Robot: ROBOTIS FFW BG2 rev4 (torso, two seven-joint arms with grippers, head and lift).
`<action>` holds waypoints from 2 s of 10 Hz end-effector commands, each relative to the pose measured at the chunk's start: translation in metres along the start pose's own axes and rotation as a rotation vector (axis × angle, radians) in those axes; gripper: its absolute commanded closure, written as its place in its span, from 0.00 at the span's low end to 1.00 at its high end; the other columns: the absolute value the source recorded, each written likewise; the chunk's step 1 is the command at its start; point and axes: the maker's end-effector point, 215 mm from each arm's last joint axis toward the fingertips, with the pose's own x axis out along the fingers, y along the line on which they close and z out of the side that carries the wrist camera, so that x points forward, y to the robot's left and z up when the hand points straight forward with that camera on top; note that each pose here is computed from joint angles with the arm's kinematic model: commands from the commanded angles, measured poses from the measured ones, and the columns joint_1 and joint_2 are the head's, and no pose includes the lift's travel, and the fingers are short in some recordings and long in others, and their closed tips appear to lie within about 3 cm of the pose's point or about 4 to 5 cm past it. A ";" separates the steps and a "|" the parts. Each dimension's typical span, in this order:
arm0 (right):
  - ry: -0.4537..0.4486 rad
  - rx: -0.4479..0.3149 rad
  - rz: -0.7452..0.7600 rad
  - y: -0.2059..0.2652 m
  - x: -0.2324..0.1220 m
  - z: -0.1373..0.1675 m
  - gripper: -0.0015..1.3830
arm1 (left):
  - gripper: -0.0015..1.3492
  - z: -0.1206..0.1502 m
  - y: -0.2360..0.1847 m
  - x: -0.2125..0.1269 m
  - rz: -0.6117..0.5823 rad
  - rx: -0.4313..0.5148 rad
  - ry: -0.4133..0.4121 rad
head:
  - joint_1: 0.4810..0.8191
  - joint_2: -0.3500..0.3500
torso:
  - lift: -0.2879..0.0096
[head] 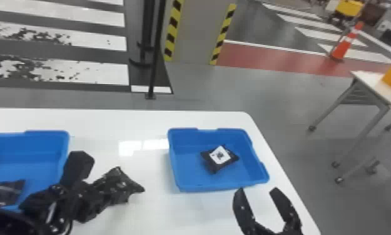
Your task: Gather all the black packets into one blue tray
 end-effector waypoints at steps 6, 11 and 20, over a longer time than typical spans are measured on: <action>0.006 0.015 -0.006 -0.002 -0.003 -0.002 0.09 | 0.90 0.089 0.034 -0.061 0.124 0.140 -0.244 | 0.63 0.02 | 0.60; 0.009 0.018 -0.006 -0.001 -0.004 -0.003 0.09 | 0.90 0.090 0.100 -0.192 0.360 0.163 -0.310 | 0.63 0.19 | 0.60; 0.008 0.024 0.002 0.003 -0.002 -0.005 0.09 | 0.16 0.039 0.161 -0.292 0.583 0.140 -0.389 | 0.63 0.57 | 0.60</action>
